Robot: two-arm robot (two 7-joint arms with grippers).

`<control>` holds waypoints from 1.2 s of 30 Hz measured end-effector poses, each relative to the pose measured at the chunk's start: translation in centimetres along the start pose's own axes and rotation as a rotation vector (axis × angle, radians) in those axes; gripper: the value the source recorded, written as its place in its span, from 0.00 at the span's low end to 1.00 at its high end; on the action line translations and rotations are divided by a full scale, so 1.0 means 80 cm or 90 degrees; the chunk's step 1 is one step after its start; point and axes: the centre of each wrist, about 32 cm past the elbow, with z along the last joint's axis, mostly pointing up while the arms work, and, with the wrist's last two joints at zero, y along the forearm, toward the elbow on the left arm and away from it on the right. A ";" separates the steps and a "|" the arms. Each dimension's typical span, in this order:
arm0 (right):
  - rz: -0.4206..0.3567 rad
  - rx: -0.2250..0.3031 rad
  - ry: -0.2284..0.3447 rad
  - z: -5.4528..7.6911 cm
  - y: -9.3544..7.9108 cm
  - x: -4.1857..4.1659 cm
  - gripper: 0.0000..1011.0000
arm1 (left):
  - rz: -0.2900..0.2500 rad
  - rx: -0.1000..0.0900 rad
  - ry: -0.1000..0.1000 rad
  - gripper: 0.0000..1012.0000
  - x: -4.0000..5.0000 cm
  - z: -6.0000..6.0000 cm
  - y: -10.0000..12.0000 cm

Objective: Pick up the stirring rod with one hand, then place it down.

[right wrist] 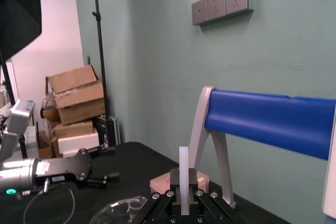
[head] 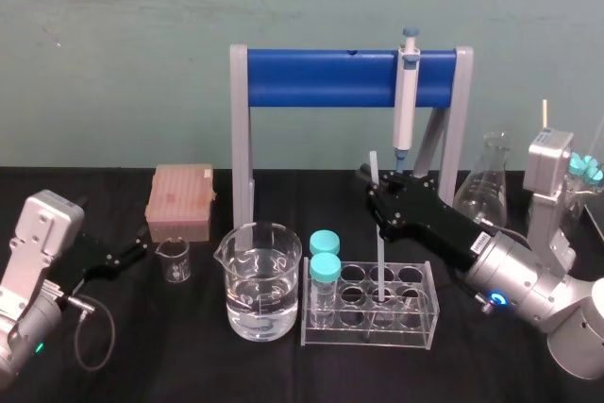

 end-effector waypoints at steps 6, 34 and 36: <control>-0.003 -0.013 0.008 -0.008 0.001 0.001 0.07 | 0.000 0.000 0.000 0.99 0.000 0.000 0.000; -0.012 -0.074 0.027 -0.034 -0.003 -0.004 0.07 | 0.000 0.000 0.000 0.99 0.000 0.000 0.000; -0.012 -0.075 0.026 -0.034 -0.002 -0.004 0.07 | 0.000 0.000 0.000 0.99 0.000 0.000 0.000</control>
